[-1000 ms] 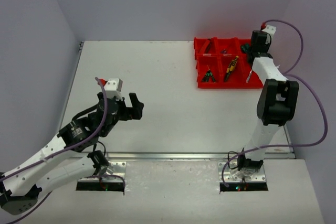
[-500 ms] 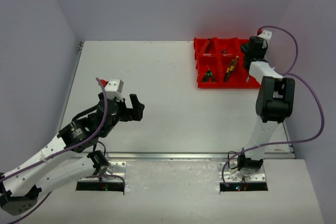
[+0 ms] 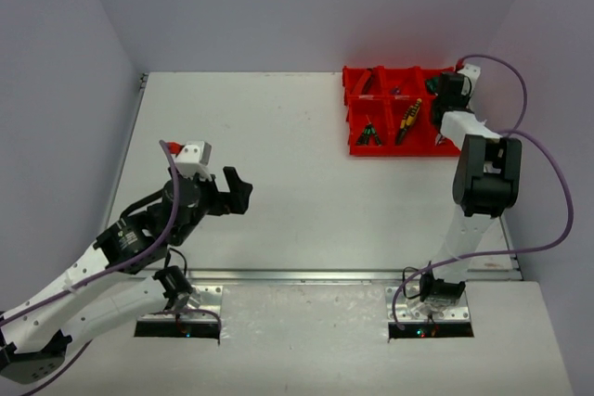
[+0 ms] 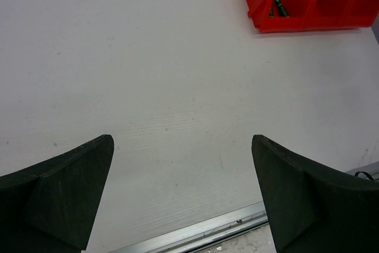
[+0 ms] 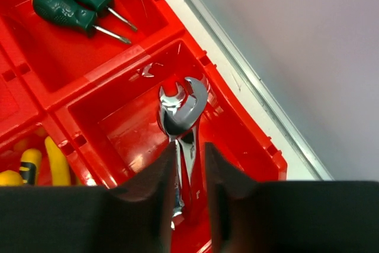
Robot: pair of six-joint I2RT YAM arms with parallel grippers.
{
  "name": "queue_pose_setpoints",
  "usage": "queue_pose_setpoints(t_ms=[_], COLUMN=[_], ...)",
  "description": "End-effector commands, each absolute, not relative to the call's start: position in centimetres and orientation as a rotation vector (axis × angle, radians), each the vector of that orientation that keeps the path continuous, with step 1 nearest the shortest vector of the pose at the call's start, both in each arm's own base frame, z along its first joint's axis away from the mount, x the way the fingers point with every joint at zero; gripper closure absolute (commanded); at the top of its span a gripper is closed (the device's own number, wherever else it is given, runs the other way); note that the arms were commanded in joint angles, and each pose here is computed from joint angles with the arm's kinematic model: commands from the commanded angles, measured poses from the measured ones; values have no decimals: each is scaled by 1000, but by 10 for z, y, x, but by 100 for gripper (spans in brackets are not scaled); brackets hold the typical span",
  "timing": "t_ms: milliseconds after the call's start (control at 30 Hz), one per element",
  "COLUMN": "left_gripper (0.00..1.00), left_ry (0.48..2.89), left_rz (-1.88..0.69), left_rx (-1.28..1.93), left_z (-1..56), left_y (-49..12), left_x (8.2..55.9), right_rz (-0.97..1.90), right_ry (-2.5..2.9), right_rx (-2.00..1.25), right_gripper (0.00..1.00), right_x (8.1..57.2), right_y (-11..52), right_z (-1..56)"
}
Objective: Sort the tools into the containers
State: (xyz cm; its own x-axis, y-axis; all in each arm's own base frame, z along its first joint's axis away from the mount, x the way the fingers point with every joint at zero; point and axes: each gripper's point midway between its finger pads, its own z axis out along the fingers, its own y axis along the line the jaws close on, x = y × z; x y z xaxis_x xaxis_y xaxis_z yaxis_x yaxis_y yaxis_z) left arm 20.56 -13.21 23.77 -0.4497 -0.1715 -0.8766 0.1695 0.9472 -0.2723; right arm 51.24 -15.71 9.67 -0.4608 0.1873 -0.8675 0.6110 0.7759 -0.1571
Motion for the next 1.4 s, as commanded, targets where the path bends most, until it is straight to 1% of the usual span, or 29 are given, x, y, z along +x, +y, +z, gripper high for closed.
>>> queue_pose_setpoints(t_ms=[0,33,67,200,300,333,367,433,467,567,667,700,800,900,1033,1133,1267,1367], left_gripper=[0,0,0,0,0,0,0,0,0,0,0,0,0,0,0,0,0,0], left_ry=[1965,1963,1963,1966,1970,1967,1969,1977,1970,1964,1926,1916,1885,1914,2005,2010,1955,1941], left_rz=[-426,-427,-428,-432,-415,-390,-385,-327,-306,-184,-83,-77,-68,-85,-52,41,210,286], left_rx=[14,14,16,25,18,-5,-17,-74,-91,-224,-354,-379,-428,-355,-246,-255,-225,-277], left_z=[247,248,248,247,246,246,246,244,245,243,247,247,248,235,218,221,224,230], left_y=[-140,-140,-140,-142,-140,-136,-135,-125,-121,-98,-75,-71,-67,-83,-104,-101,-85,-73], left_x=[208,208,208,208,209,212,212,215,217,222,224,224,228,235,245,253,264,266], right_rz=[-531,-524,-504,-410,-331,-286,-266,-204,-198,-156,-134,-164,-212,-131,12,112,145,94], right_ry=[2012,2024,2030,2030,2035,2036,2031,2045,2047,2104,2145,2170,2165,2142,2110,2054,1998,2028], right_rx=[673,678,678,682,684,667,657,626,624,539,381,358,273,147,114,53,-42,-4], right_gripper=[66,57,51,34,27,22,20,6,2,1,1,1,1,1,1,1,1,1], right_x=[526,527,527,526,523,521,519,506,504,475,434,418,379,350,312,293,277,268], right_y=[-162,-161,-158,-145,-131,-120,-116,-96,-94,-63,-23,-18,1,32,48,58,61,50], right_z=[120,118,118,130,142,149,156,169,170,179,198,197,203,206,219,229,225,221])
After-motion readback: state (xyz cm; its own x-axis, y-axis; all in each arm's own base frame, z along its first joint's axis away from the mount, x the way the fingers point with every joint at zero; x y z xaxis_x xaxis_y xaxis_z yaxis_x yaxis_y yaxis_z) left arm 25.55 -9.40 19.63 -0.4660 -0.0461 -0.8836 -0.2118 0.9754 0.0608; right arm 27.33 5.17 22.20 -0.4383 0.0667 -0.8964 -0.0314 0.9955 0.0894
